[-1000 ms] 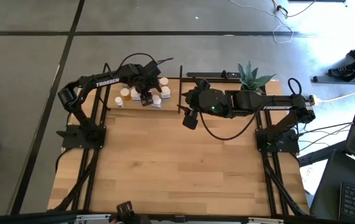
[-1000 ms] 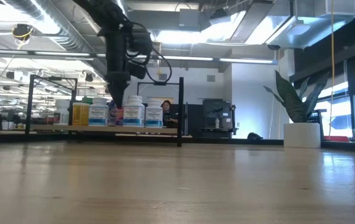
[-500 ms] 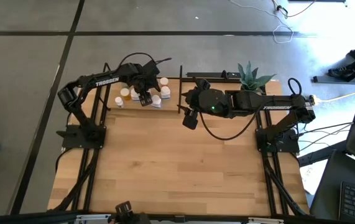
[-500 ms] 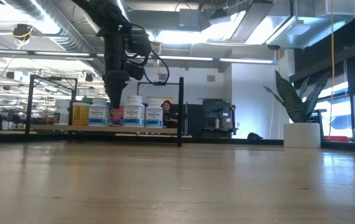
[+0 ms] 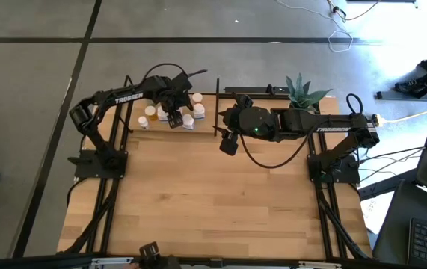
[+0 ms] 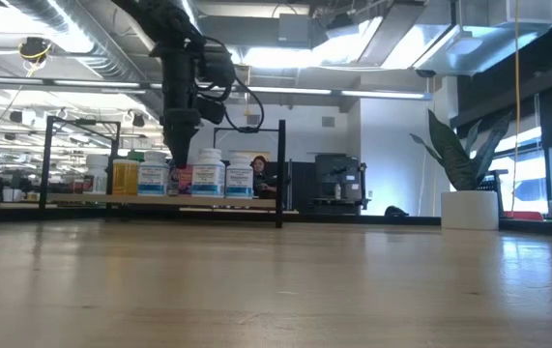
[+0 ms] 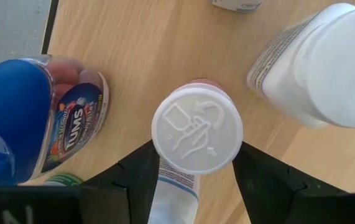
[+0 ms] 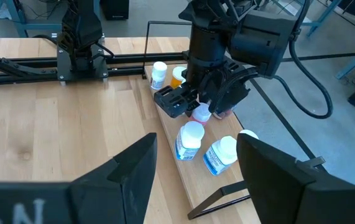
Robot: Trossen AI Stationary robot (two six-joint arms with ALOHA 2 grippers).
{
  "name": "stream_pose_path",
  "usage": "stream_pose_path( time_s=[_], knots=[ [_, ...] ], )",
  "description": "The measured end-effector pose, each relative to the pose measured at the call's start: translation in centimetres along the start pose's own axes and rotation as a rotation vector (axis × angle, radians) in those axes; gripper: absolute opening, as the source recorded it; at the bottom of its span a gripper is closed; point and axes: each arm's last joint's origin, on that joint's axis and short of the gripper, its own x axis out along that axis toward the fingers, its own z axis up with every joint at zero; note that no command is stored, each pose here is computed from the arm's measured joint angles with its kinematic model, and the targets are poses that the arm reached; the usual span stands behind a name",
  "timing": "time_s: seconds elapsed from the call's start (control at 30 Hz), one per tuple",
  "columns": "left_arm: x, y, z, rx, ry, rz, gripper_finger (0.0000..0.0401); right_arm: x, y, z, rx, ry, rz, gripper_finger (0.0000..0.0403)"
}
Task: Pick and place medicine bottles onto shelf by color
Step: Adjust the pink pill bottle on the shelf, then adjust the white pill bottle on the shelf
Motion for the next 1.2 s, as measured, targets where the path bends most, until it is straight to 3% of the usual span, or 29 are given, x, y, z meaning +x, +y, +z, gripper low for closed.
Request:
stream_pose_path(
  time_s=[0.57, 0.83, 1.2],
  knots=[
    [0.0, 0.1, 0.1, 0.006, -0.008, 0.014, 0.0195, 0.0, 0.0, 0.0, 0.000, 0.000, 0.000, 0.0223],
    [-0.1, 0.2, 0.2, 0.004, -0.017, 0.036, 0.0236, 0.0, 0.0, 0.0, 0.000, 0.000, 0.000, 0.0223],
    [-4.2, 0.7, -0.3, -0.051, -0.176, 0.095, 0.0258, 0.0, 0.0, 0.0, 0.000, 0.000, 0.000, 0.0223]
  ],
)
